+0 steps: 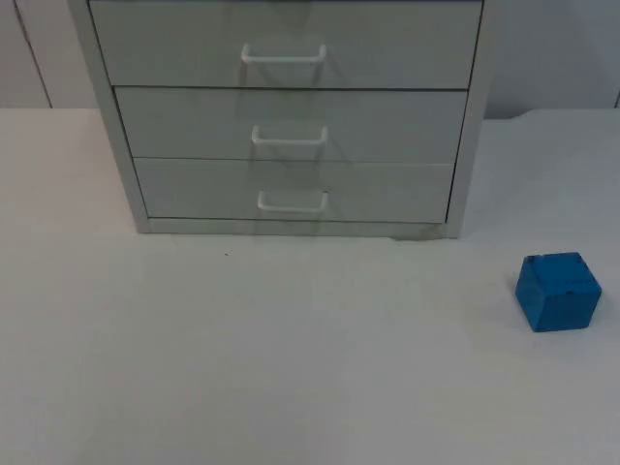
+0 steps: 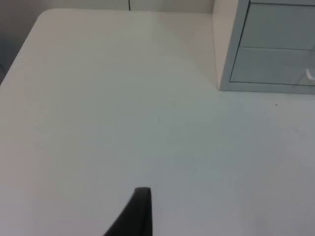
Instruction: Open the drawer with the left hand, place the block into the drawer with the right hand, then close the drawer with the left hand.
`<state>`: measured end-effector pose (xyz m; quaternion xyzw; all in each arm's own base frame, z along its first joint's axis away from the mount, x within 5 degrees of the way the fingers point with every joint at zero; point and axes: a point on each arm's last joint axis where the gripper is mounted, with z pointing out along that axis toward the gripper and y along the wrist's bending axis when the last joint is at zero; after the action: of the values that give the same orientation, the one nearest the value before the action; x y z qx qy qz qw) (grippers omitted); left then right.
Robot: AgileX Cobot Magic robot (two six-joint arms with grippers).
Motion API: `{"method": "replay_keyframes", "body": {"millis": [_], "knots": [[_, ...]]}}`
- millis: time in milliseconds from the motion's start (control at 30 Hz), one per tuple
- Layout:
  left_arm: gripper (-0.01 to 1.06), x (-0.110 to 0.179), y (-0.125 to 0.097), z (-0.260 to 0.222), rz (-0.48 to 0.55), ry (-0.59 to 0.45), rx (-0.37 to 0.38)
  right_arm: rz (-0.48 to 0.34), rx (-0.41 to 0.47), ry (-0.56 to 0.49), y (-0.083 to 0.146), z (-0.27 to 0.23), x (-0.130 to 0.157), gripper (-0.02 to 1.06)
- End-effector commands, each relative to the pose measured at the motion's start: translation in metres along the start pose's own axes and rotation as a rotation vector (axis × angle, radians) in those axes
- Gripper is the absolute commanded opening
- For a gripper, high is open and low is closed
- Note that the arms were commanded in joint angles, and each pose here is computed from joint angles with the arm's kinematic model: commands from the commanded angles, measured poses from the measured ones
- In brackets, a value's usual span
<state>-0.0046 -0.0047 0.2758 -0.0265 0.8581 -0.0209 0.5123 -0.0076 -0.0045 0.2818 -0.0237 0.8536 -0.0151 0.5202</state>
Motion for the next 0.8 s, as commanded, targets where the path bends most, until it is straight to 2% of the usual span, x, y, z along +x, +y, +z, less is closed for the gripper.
{"method": "replay_keyframes", "body": {"millis": [0,133,267,300,433,500,767], "knots": [[1.05,0.000,-0.002,0.000,-0.025,-0.010,0.019,0.002,0.000,-0.035,0.000,-0.004,-0.008,1.04],[1.05,-0.008,-0.003,0.000,-0.032,-0.011,0.030,0.000,0.003,-0.041,-0.001,-0.007,-0.027,1.04],[1.05,-0.028,-0.004,0.007,-0.040,0.006,0.030,-0.003,0.001,-0.025,-0.002,0.002,-0.061,1.04],[1.05,-0.028,-0.004,0.007,-0.040,0.006,0.030,-0.003,0.001,-0.025,-0.002,0.002,-0.061,1.04],[1.05,-0.047,-0.004,0.027,-0.052,0.072,0.027,-0.009,-0.003,0.026,-0.001,0.030,-0.088,1.04],[1.05,-0.052,-0.004,0.034,-0.055,0.092,0.025,-0.010,-0.004,0.035,-0.001,0.038,-0.092,1.04],[1.05,-0.079,-0.001,0.087,-0.069,0.215,0.006,0.007,-0.015,0.255,0.002,0.111,-0.101,1.04]]}}
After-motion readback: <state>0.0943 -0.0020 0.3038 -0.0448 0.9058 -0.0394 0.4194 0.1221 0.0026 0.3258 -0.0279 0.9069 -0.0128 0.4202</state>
